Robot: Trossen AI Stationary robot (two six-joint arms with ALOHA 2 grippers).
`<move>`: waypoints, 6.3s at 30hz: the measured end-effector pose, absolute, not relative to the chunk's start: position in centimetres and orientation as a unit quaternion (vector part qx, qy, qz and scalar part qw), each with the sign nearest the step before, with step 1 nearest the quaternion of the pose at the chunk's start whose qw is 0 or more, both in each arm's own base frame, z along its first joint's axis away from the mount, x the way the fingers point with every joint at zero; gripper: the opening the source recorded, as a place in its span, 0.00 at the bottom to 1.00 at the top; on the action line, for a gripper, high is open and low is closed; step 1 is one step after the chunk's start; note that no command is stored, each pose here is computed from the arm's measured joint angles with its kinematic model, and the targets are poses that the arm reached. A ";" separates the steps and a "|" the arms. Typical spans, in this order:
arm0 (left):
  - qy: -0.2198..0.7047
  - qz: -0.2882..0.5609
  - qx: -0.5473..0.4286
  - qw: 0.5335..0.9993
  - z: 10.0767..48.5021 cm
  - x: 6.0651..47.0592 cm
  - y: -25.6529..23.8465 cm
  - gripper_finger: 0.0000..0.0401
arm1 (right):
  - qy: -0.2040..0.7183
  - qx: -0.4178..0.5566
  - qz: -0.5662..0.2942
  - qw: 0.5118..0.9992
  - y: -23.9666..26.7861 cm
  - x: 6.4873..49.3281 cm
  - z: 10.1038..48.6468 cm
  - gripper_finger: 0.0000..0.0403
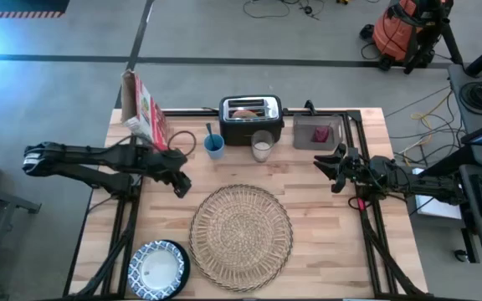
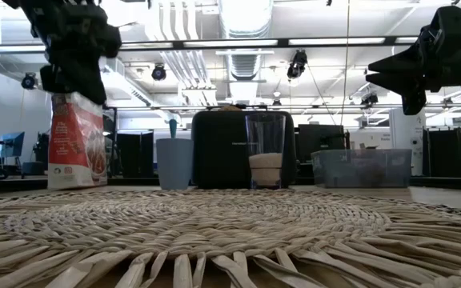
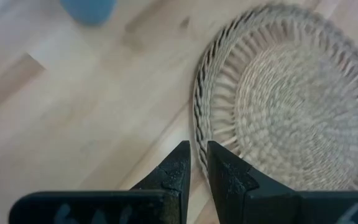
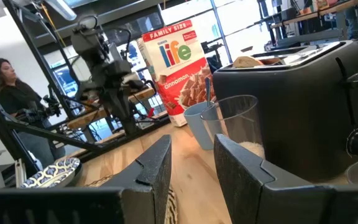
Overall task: Arrange a breakfast setting
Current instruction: Move the brown mat to the center of the table, then put the white bowl on the brown mat
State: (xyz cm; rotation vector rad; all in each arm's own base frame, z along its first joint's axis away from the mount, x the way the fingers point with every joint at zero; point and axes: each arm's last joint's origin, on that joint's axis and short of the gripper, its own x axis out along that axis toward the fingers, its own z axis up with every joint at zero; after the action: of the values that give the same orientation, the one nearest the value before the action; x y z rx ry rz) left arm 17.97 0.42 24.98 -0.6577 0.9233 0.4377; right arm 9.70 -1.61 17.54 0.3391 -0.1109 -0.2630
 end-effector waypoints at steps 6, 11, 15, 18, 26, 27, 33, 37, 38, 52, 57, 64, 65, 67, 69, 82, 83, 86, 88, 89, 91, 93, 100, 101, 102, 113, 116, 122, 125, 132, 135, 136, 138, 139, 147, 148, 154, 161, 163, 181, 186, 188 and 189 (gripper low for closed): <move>0.454 0.203 -0.305 0.812 23.6 19.7 -0.1 0.10 | -0.055 0.168 -0.131 0.976 -1.6 9.7 17.5 0.28; 0.446 0.182 -0.308 0.820 23.1 21.0 -1.2 0.13 | -0.055 0.168 -0.130 0.976 -1.6 9.7 17.5 0.28; 0.450 0.160 -0.300 0.825 22.3 22.2 -2.7 0.16 | -0.055 0.168 -0.131 0.976 -1.6 9.7 17.5 0.28; 0.453 0.144 -0.295 0.829 21.5 23.1 -3.8 0.17 | -0.055 0.168 -0.130 0.976 -1.6 9.7 17.5 0.28; 0.456 0.118 -0.299 0.830 18.9 25.5 -6.5 0.17 | -0.055 0.168 -0.130 0.976 -1.6 9.7 17.5 0.28; 0.453 0.114 -0.302 0.831 18.7 25.7 -6.9 0.17 | -0.055 0.168 -0.130 0.976 -1.6 9.7 17.5 0.28; 0.457 0.096 -0.304 0.831 17.7 27.4 -9.1 0.17 | -0.055 0.168 -0.131 0.976 -1.6 9.7 17.5 0.28; 0.455 0.093 -0.291 0.836 17.7 29.2 -10.6 0.17 | -0.055 0.168 -0.131 0.976 -1.6 9.7 17.5 0.28; 0.456 0.094 -0.288 0.837 17.6 29.6 -11.0 0.17 | -0.055 0.168 -0.131 0.976 -1.6 9.7 17.5 0.28; 0.520 0.075 -0.126 0.841 17.6 35.4 -17.4 0.17 | -0.055 0.168 -0.130 0.976 -1.6 9.7 17.5 0.28; 0.551 0.085 -0.101 0.824 17.3 36.8 -18.4 0.17 | -0.055 0.168 -0.131 0.976 -1.6 9.7 17.5 0.28; 0.571 0.087 -0.100 0.810 16.5 37.4 -18.7 0.17 | -0.055 0.168 -0.130 0.976 -1.6 9.7 17.5 0.28; 0.573 0.086 -0.100 0.809 16.4 37.3 -18.7 0.17 | -0.055 0.168 -0.130 0.976 -1.6 9.7 17.5 0.28; 0.579 0.085 -0.098 0.805 16.2 37.1 -18.6 0.17 | -0.055 0.168 -0.130 0.976 -1.6 9.7 17.5 0.28; 0.581 0.079 -0.093 0.805 16.1 37.2 -18.4 0.17 | -0.055 0.168 -0.130 0.976 -1.6 9.7 17.5 0.28; 0.610 0.046 -0.097 0.785 14.8 38.4 -16.4 0.17 | -0.055 0.168 -0.131 0.976 -1.6 9.7 17.5 0.28; 0.611 0.045 -0.094 0.785 14.7 38.5 -16.3 0.17 | -0.055 0.168 -0.131 0.976 -1.6 9.7 17.5 0.28; 0.613 0.039 -0.082 0.785 14.4 38.7 -16.0 0.17 | -0.055 0.168 -0.130 0.976 -1.6 9.7 17.5 0.28; 0.612 0.037 -0.078 0.786 14.3 38.9 -15.6 0.17 | -0.055 0.168 -0.130 0.976 -1.6 9.7 17.5 0.28; 0.611 0.036 -0.078 0.787 14.3 39.1 -15.3 0.17 | -0.055 0.168 -0.131 0.976 -1.6 9.7 17.5 0.28; 0.607 0.037 -0.077 0.790 14.3 39.5 -14.6 0.17 | -0.055 0.168 -0.130 0.976 -1.6 9.7 17.5 0.28; 0.603 0.038 -0.075 0.793 14.2 39.9 -13.8 0.17 | -0.055 0.168 -0.131 0.976 -1.6 9.7 17.5 0.28; 0.589 0.037 -0.063 0.805 14.2 41.0 -11.5 0.17 | -0.055 0.168 -0.130 0.976 -1.6 9.7 17.5 0.28; 0.587 0.038 -0.064 0.806 14.2 41.1 -11.1 0.17 | -0.055 0.168 -0.130 0.976 -1.6 9.7 17.5 0.28; 0.585 0.040 -0.065 0.807 14.2 41.2 -10.8 0.17 | -0.055 0.168 -0.131 0.976 -1.6 9.7 17.5 0.28; 0.574 0.055 -0.072 0.814 14.2 42.1 -8.2 0.17 | -0.055 0.168 -0.131 0.976 -1.6 9.7 17.5 0.28; 0.571 0.055 -0.072 0.816 14.5 42.0 -8.3 0.17 | -0.055 0.168 -0.131 0.976 -1.6 9.7 17.5 0.28; 0.548 0.031 -0.060 0.834 17.3 41.2 -9.7 0.17 | -0.055 0.168 -0.131 0.976 -1.6 9.7 17.5 0.28; 0.525 0.014 -0.060 0.849 19.5 40.6 -10.7 0.17 | -0.055 0.168 -0.131 0.976 -1.6 9.7 17.5 0.28; 0.510 -0.013 -0.061 0.858 24.6 36.8 -14.0 0.17 | -0.055 0.168 -0.131 0.976 -1.6 9.7 17.5 0.28; 0.535 0.004 -0.070 0.842 25.7 34.3 -15.7 0.17 | -0.055 0.168 -0.131 0.976 -1.6 9.7 17.5 0.28; 0.538 0.017 -0.074 0.840 26.0 33.6 -16.4 0.17 | -0.055 0.168 -0.131 0.976 -1.6 9.7 17.5 0.28; 0.545 0.046 -0.079 0.834 26.3 31.9 -17.7 0.17 | -0.055 0.168 -0.131 0.976 -1.6 9.7 17.5 0.28; 0.554 0.062 -0.080 0.826 26.3 31.0 -18.4 0.17 | -0.055 0.168 -0.131 0.976 -1.6 9.7 17.5 0.28; 0.614 0.198 -0.131 0.753 25.7 24.4 -22.6 0.18 | -0.055 0.168 -0.131 0.976 -1.6 9.7 17.5 0.28; 0.617 0.210 -0.139 0.745 25.7 23.9 -22.9 0.19 | -0.055 0.168 -0.131 0.976 -1.6 9.7 17.5 0.28; 0.640 0.233 -0.132 0.720 25.3 21.9 -23.7 0.32 | -0.055 0.168 -0.130 0.976 -1.6 9.7 17.5 0.28; 0.711 0.180 -0.099 0.672 21.7 20.6 -23.7 0.47 | -0.055 0.168 -0.131 0.976 -1.6 9.7 17.5 0.28; 0.731 0.156 -0.097 0.657 20.4 20.3 -23.6 0.48 | -0.055 0.168 -0.131 0.976 -1.6 9.7 17.5 0.28; 0.715 0.090 -0.019 0.693 19.0 19.2 -21.5 0.48 | -0.055 0.168 -0.131 0.976 -1.6 9.7 17.5 0.28; 0.714 0.079 -0.018 0.695 18.0 19.3 -21.2 0.48 | -0.055 0.168 -0.130 0.976 -1.6 9.7 17.5 0.28; 0.712 0.079 -0.016 0.698 17.8 19.3 -21.2 0.48 | -0.055 0.168 -0.131 0.976 -1.6 9.7 17.5 0.28; 0.711 0.079 -0.016 0.699 17.8 19.3 -21.2 0.48 | -0.055 0.168 -0.131 0.976 -1.6 9.7 17.5 0.28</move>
State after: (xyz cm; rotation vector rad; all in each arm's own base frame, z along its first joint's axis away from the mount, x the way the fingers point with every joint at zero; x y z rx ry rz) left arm 19.25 -21.19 17.76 -0.0356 1.5845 0.1754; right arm 9.70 -1.61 17.54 0.3391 -0.1108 -0.2634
